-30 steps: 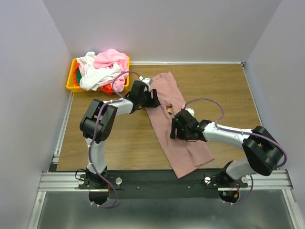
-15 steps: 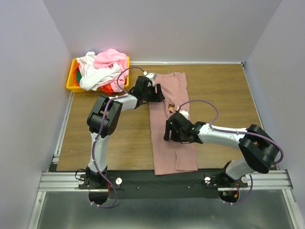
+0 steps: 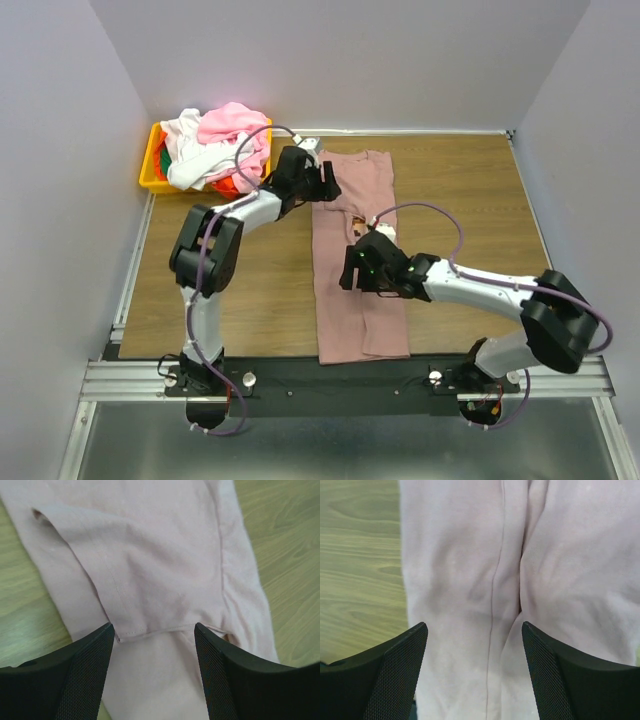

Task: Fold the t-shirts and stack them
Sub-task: Fold the tshirt

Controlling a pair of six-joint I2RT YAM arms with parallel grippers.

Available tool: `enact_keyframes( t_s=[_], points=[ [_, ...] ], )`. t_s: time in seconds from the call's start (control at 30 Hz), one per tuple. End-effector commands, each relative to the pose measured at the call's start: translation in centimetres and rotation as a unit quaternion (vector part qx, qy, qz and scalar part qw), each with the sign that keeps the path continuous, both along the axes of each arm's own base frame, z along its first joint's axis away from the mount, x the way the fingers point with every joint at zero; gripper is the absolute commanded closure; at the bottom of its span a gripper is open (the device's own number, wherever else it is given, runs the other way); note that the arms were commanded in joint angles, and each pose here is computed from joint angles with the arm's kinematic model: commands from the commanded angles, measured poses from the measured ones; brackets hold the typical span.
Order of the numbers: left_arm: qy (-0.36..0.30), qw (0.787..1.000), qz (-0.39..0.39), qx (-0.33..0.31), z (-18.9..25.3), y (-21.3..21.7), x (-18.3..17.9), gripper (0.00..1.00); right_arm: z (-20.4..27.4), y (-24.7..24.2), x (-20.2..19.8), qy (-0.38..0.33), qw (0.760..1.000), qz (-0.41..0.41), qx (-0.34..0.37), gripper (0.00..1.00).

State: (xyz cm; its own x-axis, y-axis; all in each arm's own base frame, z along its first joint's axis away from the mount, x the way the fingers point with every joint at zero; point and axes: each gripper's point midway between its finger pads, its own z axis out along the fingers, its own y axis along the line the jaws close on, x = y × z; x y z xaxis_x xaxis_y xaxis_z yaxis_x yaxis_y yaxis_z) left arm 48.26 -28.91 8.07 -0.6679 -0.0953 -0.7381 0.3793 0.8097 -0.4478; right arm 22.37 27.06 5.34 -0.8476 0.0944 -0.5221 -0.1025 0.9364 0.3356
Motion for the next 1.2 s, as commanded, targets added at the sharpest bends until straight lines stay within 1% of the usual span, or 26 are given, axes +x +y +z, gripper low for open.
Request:
enact_keyframes(
  t_s=[0.0,0.07,0.1,0.13,0.17,0.2,0.23,0.27,0.3,0.33,0.37,0.4,0.43,0.53,0.57,0.67,0.7,0.8,0.9,0.97,1.03,1.17],
  points=[
    [-0.104,0.994,0.038,-0.010,10.5,1.9,-0.9,0.27,1.7,-1.7,-0.4,-0.022,1.000,-0.008,-0.016,0.17],
    [-0.118,0.991,0.068,0.000,11.7,3.2,-2.5,0.27,1.9,-3.0,-1.2,-0.016,0.999,-0.011,-0.029,0.18],
    [-0.124,0.989,0.077,-0.002,12.2,4.2,-4.7,0.27,1.6,-3.8,-1.6,-0.011,0.999,-0.018,-0.040,0.18],
    [-0.126,0.989,0.073,-0.005,12.3,3.8,-6.5,0.27,1.6,-4.3,-2.0,-0.008,0.999,-0.022,-0.046,0.18],
    [-0.127,0.988,0.090,0.000,12.0,4.4,-7.6,0.27,1.2,-5.5,-2.8,0.005,0.998,-0.025,-0.065,0.18],
    [-0.123,0.989,0.082,0.000,11.5,4.5,-10.6,0.27,1.5,-6.1,-3.2,0.005,0.997,-0.031,-0.065,0.18],
    [-0.131,0.987,0.091,-0.014,12.6,5.0,-12.2,0.28,1.5,-7.0,-3.9,0.015,0.997,-0.036,-0.072,0.18],
    [-0.122,0.988,0.092,-0.016,12.0,5.3,-13.5,0.29,1.1,-7.6,-4.4,0.024,0.995,-0.036,-0.085,0.18],
    [-0.097,0.991,0.090,-0.006,9.5,5.9,-15.3,0.29,1.5,-8.0,-4.8,0.024,0.996,-0.040,-0.080,0.19],
    [-0.087,0.992,0.091,-0.014,9.1,5.9,-16.5,0.30,1.3,-8.5,-5.2,0.031,0.995,-0.044,-0.085,0.19],
    [-0.082,0.992,0.086,-0.034,9.9,5.6,-18.2,0.33,1.2,-9.2,-5.9,0.043,0.994,-0.044,-0.093,0.20],
    [-0.074,0.993,0.086,-0.038,9.5,5.7,-19.2,0.33,1.2,-9.6,-6.3,0.049,0.993,-0.046,-0.097,0.20],
    [-0.060,0.994,0.085,-0.034,8.1,6.0,-20.4,0.33,1.1,-10.3,-7.0,0.060,0.991,-0.047,-0.107,0.20],
    [-0.033,0.996,0.065,-0.044,7.0,5.6,-23.7,0.33,1.0,-11.3,-8.3,0.080,0.989,-0.052,-0.114,0.22],
    [-0.012,0.998,0.057,-0.039,5.9,5.5,-25.0,0.34,0.7,-12.1,-9.0,0.093,0.986,-0.057,-0.124,0.23],
    [0.022,0.999,0.038,-0.026,4.1,4.9,-27.1,0.35,0.0,-13.1,-10.5,0.116,0.983,-0.058,-0.129,0.25],
    [0.039,0.999,0.023,-0.014,3.0,4.6,-28.5,0.35,-0.3,-13.3,-10.9,0.123,0.982,-0.060,-0.127,0.28],
    [0.075,0.997,0.008,-0.013,1.5,4.0,-30.8,0.35,-1.4,-13.7,-12.3,0.147,0.980,-0.061,-0.121,0.33],
    [0.098,0.995,-0.006,-0.015,0.6,3.5,-32.8,0.35,-2.1,-13.6,-13.0,0.160,0.980,-0.061,-0.103,0.41],
    [0.110,0.994,-0.001,-0.022,0.3,3.5,-33.4,0.35,-2.3,-13.1,-13.2,0.162,0.982,-0.055,-0.085,0.42],
    [0.130,0.991,-0.003,-0.016,-1.0,3.5,-34.6,0.35,-2.4,-12.9,-13.5,0.166,0.982,-0.053,-0.072,0.45],
    [0.151,0.988,-0.009,-0.008,-2.3,3.4,-36.3,0.35,-2.1,-12.6,-13.6,0.163,0.984,-0.050,-0.060,0.47]
  ],
)
